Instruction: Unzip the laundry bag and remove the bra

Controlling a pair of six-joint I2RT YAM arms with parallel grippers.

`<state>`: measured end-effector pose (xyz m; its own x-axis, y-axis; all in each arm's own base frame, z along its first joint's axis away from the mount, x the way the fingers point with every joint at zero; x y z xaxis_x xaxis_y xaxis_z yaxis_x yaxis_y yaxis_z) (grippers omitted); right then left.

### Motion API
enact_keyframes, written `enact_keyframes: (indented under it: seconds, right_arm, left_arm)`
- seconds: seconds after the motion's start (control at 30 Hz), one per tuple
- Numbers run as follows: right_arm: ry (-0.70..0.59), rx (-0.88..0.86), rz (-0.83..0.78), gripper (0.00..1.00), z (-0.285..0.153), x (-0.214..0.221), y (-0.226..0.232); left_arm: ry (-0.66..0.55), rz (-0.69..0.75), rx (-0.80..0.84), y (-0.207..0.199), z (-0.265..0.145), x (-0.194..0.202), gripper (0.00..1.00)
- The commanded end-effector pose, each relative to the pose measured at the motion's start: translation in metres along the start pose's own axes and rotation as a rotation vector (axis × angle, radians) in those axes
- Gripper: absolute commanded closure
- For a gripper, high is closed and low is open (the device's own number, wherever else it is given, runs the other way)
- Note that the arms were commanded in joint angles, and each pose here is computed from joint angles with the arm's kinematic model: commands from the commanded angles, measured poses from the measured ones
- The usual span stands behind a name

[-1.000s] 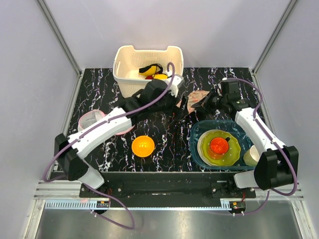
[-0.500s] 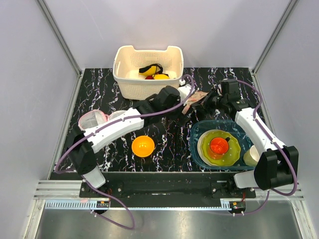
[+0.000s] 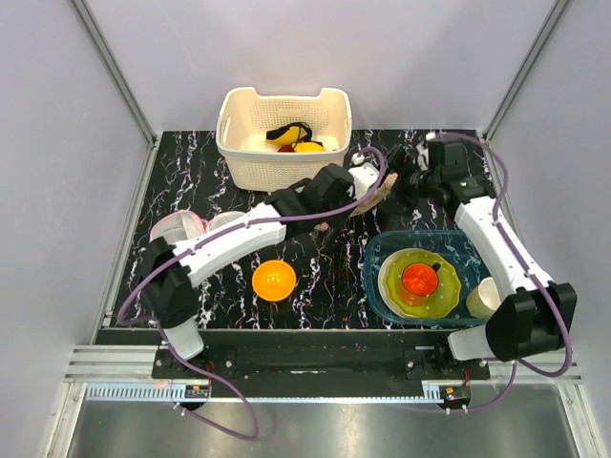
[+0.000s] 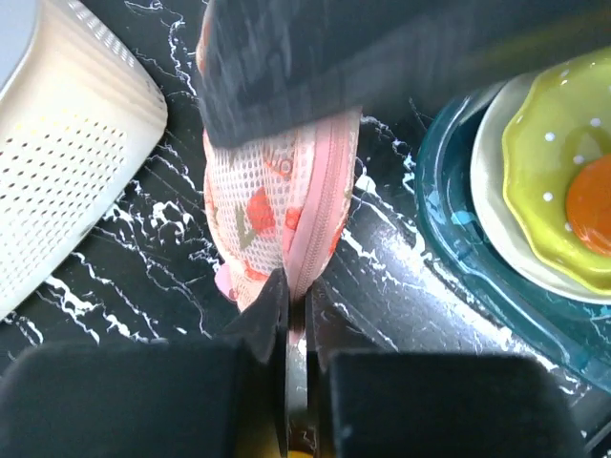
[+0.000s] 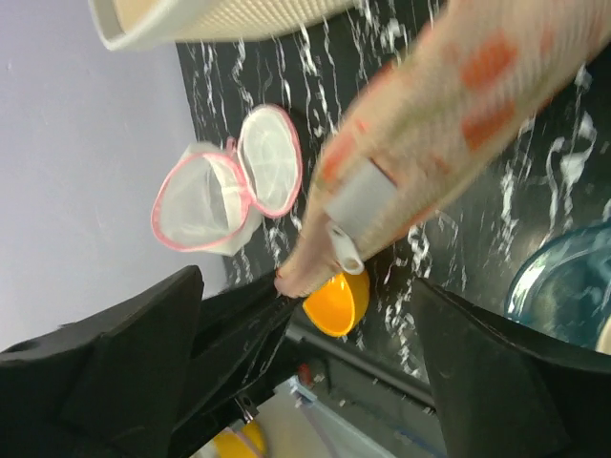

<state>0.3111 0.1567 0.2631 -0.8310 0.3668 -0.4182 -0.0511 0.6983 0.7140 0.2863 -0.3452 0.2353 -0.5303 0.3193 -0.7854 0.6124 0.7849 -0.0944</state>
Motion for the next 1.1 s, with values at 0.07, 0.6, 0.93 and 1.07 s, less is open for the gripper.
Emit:
enact_keyframes:
  seconds: [0.07,0.6,0.93,1.07]
  right_arm:
    - [-0.183,0.052,-0.371,0.00,-0.063,-0.042,0.029]
    - [-0.673,-0.399,-1.130,0.17,-0.099,-0.007,0.076]
    - [-0.529,-0.680,-1.397,0.15,-0.060,0.014,0.084]
    - [-0.403,-0.774,-1.401,0.15,-0.045,0.030,0.078]
  left_arm:
    - [-0.155,0.049,0.065,0.004,-0.072,-0.028,1.00]
    - [-0.156,0.031,0.190,0.054,-0.154,-0.002,1.00]
    - [-0.172,0.090,0.243,0.051,-0.174,-0.009,1.00]
    - [-0.165,0.081,0.245,0.051,-0.175,-0.010,1.00]
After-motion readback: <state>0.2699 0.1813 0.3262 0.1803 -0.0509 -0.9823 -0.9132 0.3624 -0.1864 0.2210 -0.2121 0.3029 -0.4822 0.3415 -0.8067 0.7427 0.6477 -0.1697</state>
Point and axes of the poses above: each gripper's point midway between its finger pads, its own z axis out along the fingers, its own y axis along the line the jaws close on, x = y × z, the point moved 5 cm from there along -z, back along the fingers, and after that the axes turned 15 degrees about -z, right-handed, at the moved point
